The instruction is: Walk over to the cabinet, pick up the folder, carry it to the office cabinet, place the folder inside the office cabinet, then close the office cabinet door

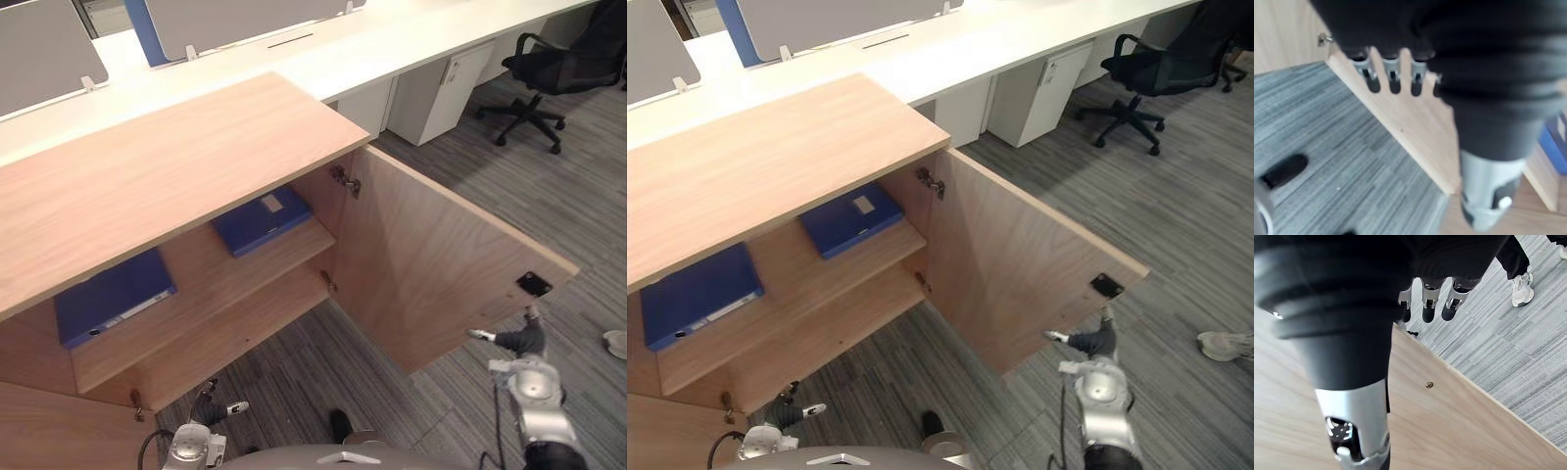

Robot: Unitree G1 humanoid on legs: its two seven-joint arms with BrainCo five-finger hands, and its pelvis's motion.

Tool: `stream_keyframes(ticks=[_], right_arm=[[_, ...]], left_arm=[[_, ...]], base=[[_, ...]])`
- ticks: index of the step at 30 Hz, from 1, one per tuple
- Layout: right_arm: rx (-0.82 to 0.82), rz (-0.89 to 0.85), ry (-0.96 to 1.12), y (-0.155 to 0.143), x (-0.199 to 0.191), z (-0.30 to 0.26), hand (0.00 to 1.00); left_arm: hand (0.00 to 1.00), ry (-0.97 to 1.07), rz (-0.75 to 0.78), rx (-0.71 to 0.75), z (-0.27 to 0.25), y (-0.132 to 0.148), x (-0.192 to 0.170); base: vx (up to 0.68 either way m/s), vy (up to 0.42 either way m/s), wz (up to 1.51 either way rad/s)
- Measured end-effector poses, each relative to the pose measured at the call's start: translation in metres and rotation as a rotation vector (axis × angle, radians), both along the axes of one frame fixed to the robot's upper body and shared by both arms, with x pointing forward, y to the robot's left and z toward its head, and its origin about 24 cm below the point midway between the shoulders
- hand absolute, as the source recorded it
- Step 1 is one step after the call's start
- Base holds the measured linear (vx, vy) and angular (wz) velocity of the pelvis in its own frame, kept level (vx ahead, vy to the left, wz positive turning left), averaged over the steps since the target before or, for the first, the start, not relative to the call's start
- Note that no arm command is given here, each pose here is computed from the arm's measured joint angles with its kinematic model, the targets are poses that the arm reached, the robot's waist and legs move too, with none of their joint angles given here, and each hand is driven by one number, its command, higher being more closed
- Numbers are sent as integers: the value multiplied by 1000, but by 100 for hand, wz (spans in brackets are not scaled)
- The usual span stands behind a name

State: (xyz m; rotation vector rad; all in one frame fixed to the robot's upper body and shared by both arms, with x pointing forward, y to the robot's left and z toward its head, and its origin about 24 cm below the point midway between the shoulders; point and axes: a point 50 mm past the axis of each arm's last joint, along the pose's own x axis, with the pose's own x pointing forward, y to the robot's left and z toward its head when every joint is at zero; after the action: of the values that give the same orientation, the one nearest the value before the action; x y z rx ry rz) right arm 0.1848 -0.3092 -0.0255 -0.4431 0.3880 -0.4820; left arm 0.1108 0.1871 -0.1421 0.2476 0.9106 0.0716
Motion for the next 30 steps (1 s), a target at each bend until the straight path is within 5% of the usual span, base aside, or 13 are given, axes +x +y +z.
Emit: stream_keyframes(ticks=[7,17,30], right_arm=[[139,122,155,62,-36,-45,0],[216,578,279,154,-49,-65,0],[55,548,413,128,-49,-86,0]], left_arm=[[0,0,-4,-2,0,-3,2],[0,4,-21,12,-1,-5,1],[0,26,-44,16,-4,-8,-3]], base=[[-25,-15,-2],[-2,4,1],[-18,21,9]])
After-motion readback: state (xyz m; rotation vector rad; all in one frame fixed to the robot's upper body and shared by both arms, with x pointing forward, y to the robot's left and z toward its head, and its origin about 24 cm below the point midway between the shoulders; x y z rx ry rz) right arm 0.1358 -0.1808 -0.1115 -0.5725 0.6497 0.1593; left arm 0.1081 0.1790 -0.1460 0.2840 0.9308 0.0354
